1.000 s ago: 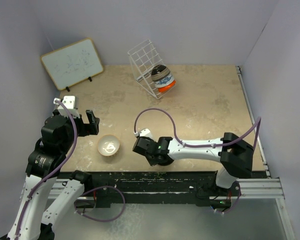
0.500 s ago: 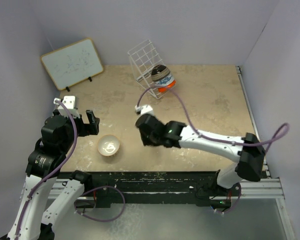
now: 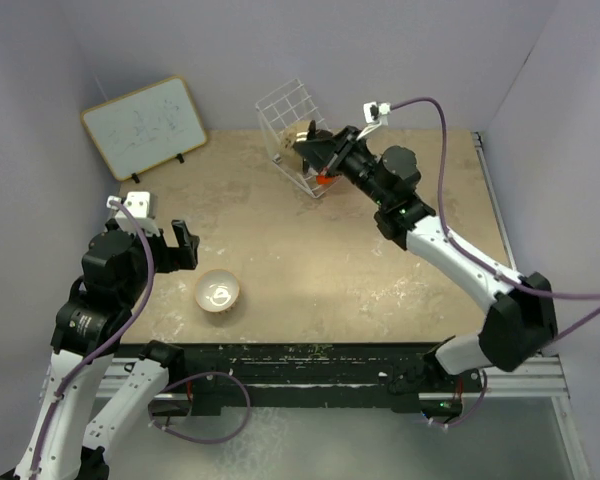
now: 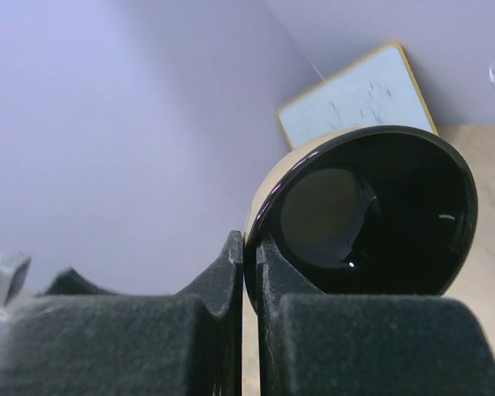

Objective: Load the bowls into the dish rack

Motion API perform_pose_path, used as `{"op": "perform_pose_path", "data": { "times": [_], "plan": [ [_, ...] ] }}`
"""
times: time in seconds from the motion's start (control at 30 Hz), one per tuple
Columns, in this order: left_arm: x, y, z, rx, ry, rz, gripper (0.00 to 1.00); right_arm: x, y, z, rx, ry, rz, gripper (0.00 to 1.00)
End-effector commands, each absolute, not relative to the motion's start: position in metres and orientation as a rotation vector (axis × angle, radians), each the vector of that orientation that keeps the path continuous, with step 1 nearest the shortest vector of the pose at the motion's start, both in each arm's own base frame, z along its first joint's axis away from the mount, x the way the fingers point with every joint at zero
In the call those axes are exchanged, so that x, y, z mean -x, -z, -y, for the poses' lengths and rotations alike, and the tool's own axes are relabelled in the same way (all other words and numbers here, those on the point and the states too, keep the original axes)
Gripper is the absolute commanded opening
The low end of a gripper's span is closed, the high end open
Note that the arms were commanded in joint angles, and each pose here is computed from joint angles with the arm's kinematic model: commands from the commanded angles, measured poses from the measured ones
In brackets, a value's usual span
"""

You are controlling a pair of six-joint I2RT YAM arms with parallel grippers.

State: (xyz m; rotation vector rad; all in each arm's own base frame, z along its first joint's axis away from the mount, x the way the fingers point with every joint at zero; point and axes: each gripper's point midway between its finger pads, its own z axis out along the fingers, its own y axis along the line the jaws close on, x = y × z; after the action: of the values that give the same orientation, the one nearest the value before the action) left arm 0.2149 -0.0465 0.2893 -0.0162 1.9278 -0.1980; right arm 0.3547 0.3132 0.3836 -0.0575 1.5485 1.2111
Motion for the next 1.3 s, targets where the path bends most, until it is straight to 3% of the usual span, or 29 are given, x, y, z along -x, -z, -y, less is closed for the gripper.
{"op": "perform_pose_path", "data": {
  "times": [0.0, 0.27, 0.77, 1.27],
  "plan": [
    [-0.215, -0.315, 0.047, 0.017, 0.219, -1.855, 0.99, -0.343, -0.478, -0.292, 0.130, -1.586, -1.006, 0.00],
    [-0.213, -0.313, 0.044, 0.010, 0.199, -1.868, 0.99, -0.389, -0.478, -0.262, -0.004, -1.828, -0.663, 0.00],
    [-0.209, -0.318, 0.040, 0.001, 0.176, -1.859, 0.99, -0.458, -0.437, -0.242, -0.218, -1.818, -0.531, 0.00],
    [-0.211, -0.316, 0.043, 0.001, 0.187, -1.864, 0.99, -0.492, -0.397, -0.236, -0.282, -1.803, -0.548, 0.00]
  ]
}}
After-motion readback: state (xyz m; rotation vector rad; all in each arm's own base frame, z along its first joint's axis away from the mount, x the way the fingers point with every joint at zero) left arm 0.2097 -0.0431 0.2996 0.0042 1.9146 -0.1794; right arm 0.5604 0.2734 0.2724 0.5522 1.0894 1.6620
